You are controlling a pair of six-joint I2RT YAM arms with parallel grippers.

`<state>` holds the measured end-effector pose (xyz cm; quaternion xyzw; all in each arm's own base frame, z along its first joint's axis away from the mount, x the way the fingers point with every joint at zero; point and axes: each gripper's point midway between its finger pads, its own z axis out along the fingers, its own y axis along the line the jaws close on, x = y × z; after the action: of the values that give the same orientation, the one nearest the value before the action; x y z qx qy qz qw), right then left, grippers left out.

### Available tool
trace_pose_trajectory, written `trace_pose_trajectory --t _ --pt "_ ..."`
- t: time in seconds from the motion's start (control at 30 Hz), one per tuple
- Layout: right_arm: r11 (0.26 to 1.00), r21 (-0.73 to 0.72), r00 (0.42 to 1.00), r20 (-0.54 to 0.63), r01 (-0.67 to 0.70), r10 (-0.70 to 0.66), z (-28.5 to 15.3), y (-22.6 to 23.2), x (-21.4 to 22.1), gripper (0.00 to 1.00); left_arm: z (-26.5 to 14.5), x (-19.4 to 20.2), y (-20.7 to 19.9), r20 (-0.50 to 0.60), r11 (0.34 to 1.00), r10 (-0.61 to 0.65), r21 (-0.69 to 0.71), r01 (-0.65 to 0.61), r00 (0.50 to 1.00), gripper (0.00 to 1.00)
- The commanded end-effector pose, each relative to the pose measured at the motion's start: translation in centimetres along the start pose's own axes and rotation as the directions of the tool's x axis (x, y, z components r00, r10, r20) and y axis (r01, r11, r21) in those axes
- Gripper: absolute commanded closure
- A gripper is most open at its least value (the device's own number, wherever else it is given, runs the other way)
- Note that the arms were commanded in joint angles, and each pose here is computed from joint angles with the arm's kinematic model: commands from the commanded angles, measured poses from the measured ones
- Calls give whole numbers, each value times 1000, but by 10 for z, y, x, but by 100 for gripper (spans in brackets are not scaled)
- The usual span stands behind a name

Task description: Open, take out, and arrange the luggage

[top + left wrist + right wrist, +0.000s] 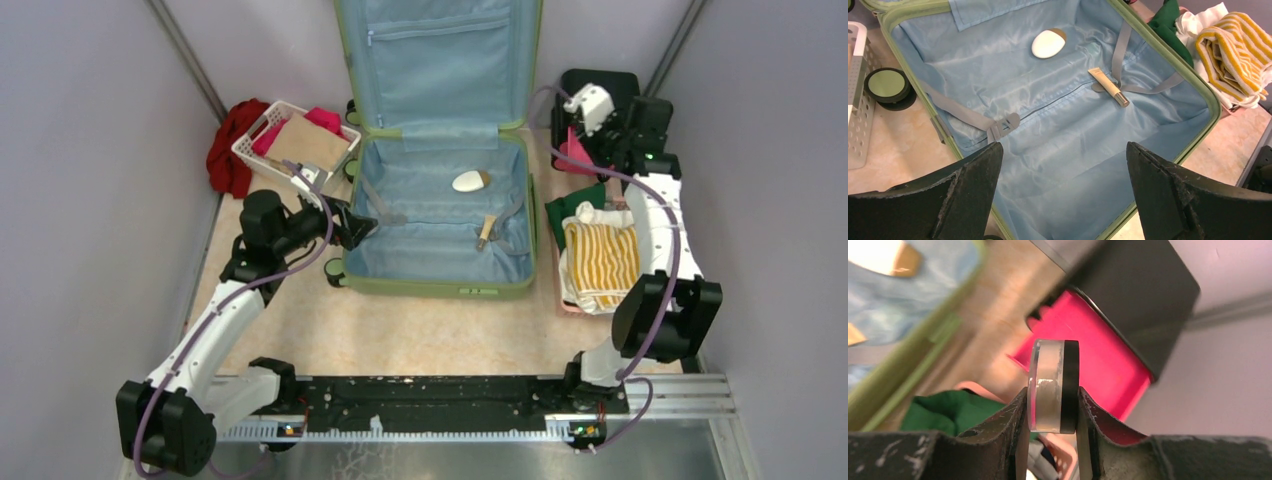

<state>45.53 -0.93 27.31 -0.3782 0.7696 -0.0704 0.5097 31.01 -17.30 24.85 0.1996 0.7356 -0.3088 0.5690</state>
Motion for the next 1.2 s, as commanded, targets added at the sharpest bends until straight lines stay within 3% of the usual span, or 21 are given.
trace_pose_trajectory --t 0.0,0.33,0.53,0.73,1.0,1.17 --pt "961 216 983 -25 -174 184 -14 -58 20 100 -5 -18 -11 54 998 26 48 -28 998 1" --pt "854 421 925 -84 -305 371 25 -108 67 100 -7 -20 -12 62 998 31 47 -34 998 1" --pt "810 502 895 -141 -303 422 42 -125 89 95 -6 -19 -12 60 998 28 52 -31 998 1" --pt "808 527 885 -199 -265 420 57 -124 104 75 -5 -18 -12 54 998 21 57 -24 998 1" --pt "845 454 894 -193 -283 403 73 -97 89 47 -3 -15 -10 45 998 19 52 -21 999 1" --pt "859 412 904 -161 -303 396 73 -85 70 40 -3 -15 -11 44 998 16 56 -19 999 1"
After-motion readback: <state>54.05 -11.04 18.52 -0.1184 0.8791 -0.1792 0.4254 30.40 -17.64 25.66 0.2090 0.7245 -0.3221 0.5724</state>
